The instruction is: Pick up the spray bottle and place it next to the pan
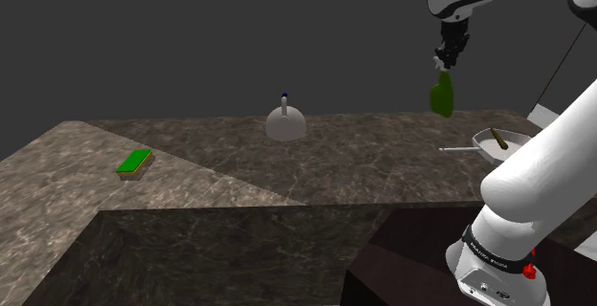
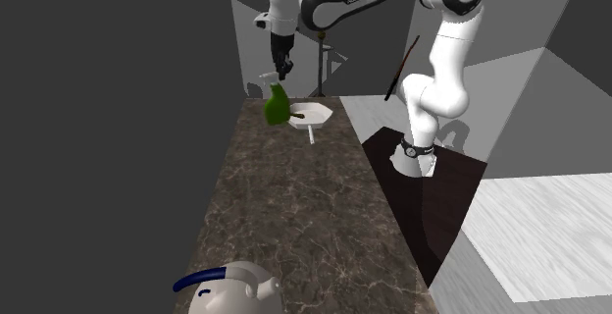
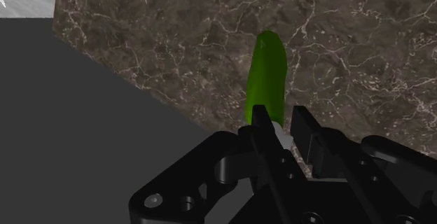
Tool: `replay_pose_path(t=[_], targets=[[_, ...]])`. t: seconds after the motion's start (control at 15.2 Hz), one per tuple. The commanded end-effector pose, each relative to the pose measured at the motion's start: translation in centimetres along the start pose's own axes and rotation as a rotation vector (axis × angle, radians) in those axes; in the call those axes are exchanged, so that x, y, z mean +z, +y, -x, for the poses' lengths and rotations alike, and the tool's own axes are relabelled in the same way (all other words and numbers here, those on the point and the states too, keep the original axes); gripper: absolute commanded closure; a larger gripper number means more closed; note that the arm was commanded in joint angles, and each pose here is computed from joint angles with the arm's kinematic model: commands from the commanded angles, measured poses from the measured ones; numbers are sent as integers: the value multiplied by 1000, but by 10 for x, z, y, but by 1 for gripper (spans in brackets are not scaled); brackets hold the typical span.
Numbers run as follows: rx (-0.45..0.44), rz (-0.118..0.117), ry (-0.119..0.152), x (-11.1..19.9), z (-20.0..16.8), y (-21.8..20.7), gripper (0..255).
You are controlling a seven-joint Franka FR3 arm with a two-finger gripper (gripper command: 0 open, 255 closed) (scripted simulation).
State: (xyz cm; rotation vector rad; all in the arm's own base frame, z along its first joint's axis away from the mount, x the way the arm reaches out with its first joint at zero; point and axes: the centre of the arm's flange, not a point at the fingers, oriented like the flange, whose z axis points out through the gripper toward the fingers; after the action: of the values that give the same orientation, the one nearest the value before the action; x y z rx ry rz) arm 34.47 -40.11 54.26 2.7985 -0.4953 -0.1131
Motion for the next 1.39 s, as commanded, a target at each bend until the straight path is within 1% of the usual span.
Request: replay_pose_path(t=[0.0, 1.32], targets=[[-1, 0, 0, 7, 16, 20, 255], [-1, 0, 0, 73, 180, 216, 255]])
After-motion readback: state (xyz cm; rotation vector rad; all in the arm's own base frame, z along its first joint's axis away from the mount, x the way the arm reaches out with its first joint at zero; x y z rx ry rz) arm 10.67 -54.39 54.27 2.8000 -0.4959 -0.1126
